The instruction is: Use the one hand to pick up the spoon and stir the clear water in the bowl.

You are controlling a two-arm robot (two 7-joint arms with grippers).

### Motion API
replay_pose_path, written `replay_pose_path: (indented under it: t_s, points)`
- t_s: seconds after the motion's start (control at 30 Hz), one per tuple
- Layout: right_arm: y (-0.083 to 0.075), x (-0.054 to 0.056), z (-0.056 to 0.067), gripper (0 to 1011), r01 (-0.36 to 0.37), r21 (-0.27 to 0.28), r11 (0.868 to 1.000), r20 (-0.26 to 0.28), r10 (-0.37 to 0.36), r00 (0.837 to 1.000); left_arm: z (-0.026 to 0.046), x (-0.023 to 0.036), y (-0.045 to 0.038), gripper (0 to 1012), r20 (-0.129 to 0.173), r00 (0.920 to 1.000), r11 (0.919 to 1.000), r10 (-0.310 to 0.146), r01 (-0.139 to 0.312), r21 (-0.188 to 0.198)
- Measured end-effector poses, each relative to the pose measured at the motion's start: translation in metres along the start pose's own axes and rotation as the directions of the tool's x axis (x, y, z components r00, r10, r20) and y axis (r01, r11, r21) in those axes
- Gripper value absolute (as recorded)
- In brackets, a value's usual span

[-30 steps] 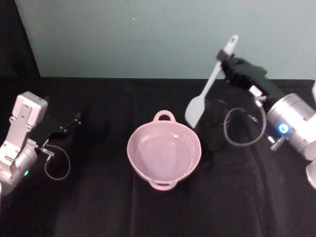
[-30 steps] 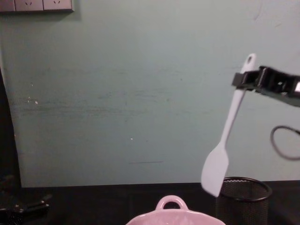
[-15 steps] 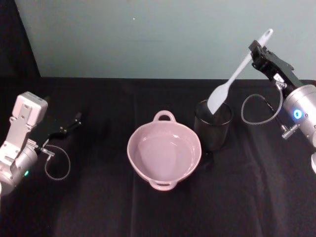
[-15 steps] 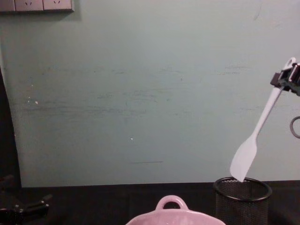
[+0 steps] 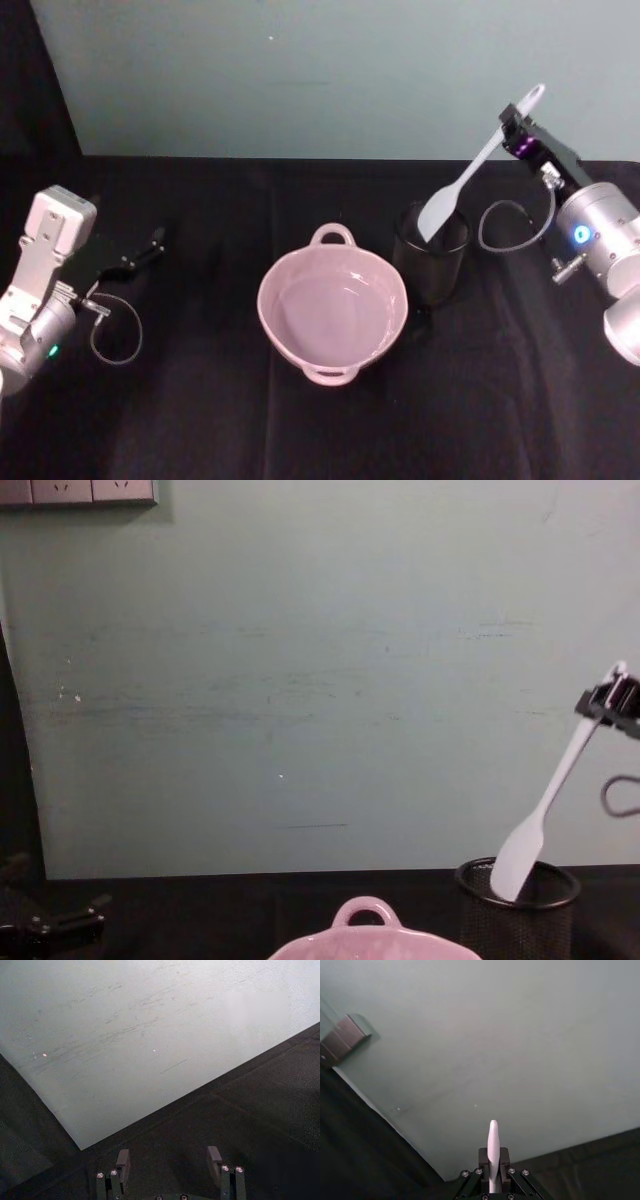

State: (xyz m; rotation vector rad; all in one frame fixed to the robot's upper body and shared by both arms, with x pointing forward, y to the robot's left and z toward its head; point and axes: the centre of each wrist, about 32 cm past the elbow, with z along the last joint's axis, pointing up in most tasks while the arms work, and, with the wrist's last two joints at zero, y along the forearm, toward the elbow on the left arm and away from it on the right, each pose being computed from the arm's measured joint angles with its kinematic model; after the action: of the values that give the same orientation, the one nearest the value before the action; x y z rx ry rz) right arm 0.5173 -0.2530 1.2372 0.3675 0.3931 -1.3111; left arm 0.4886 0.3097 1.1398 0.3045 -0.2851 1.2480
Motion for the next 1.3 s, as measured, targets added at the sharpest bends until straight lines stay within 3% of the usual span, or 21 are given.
replay_pose_path:
  t_s: [0.33, 0.63, 1.3]
  points:
    - [0.007, 0.007, -0.023, 123, 0.033, -0.055, 0.998, -0.017, -0.034, 0.999, 0.0, 0.0, 0.0, 1011, 0.0, 1.0, 1.0, 0.0, 0.0, 0.0]
    - [0.007, 0.013, -0.037, 123, 0.052, -0.086, 0.995, -0.023, -0.054, 0.998, 0.0, 0.0, 0.0, 1011, 0.0, 1.0, 1.0, 0.0, 0.0, 0.0]
    - [0.005, 0.016, -0.043, 123, 0.045, -0.109, 0.993, -0.034, -0.049, 0.998, 0.0, 0.0, 0.0, 1011, 0.0, 1.0, 1.0, 0.0, 0.0, 0.0]
